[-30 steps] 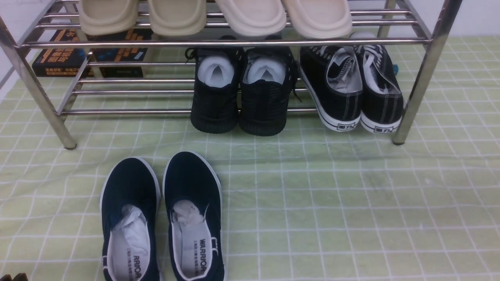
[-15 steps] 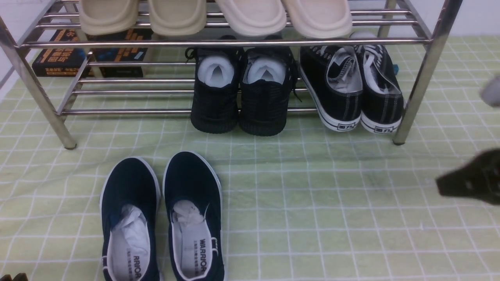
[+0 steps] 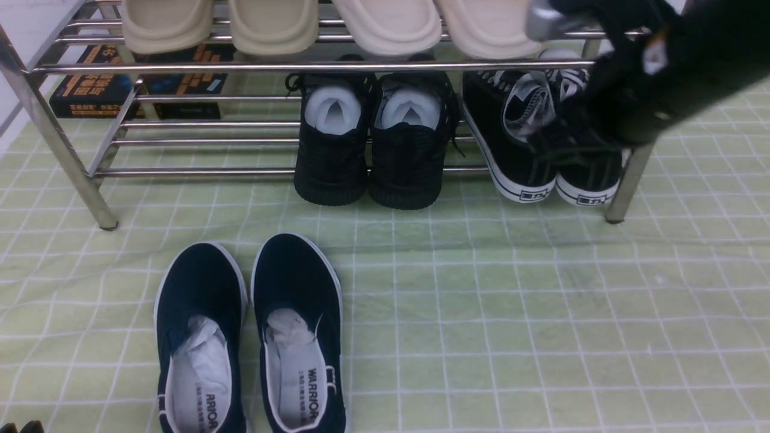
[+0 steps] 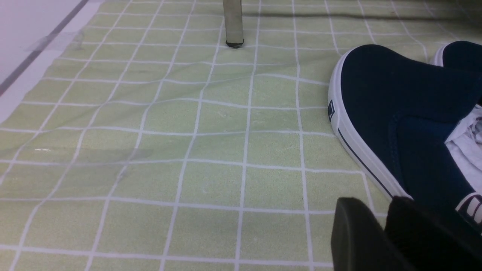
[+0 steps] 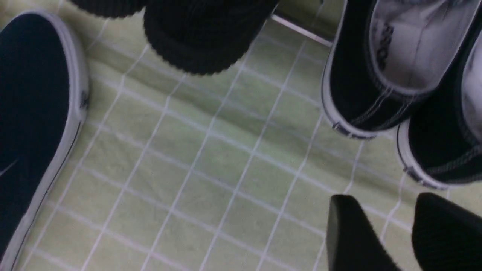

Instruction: Take the shoes off the shelf with your hand from the green coffee tablecloth.

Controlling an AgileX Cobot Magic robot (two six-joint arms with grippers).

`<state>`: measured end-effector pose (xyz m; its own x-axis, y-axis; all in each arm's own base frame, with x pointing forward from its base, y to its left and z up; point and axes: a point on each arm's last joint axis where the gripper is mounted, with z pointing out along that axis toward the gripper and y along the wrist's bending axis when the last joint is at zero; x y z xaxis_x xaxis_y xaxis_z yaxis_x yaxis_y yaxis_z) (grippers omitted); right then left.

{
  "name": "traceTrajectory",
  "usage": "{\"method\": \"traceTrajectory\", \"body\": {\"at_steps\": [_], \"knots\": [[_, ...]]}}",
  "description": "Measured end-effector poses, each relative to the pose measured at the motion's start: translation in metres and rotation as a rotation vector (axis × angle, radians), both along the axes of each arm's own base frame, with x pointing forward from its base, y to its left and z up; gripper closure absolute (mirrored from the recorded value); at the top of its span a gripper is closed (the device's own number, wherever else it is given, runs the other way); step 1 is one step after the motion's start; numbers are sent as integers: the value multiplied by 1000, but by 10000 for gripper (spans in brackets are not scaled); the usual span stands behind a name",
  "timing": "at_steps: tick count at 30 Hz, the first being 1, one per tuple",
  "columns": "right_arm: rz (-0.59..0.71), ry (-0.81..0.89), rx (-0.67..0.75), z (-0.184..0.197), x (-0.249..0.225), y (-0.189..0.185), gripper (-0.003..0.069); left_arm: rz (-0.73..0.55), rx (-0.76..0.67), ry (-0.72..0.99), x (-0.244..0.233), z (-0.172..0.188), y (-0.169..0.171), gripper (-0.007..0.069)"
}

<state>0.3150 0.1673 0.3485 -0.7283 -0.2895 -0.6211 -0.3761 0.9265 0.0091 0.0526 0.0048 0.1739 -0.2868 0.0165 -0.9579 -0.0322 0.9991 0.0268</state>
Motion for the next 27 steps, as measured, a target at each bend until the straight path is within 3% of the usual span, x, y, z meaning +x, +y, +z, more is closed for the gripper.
{"method": "traceTrajectory", "body": {"at_steps": [5,10,20,27], "knots": [[-14,3,-20,-19,34,17,233,0,2,0,0,0,0,463],[0,-27,-80,-39,55,25,192,0,3,0,0,0,0,456],[45,-100,-170,-80,84,35,197,0,3,0,0,0,0,446],[39,-102,-216,-96,92,36,298,0,4,0,0,0,0,446]]}}
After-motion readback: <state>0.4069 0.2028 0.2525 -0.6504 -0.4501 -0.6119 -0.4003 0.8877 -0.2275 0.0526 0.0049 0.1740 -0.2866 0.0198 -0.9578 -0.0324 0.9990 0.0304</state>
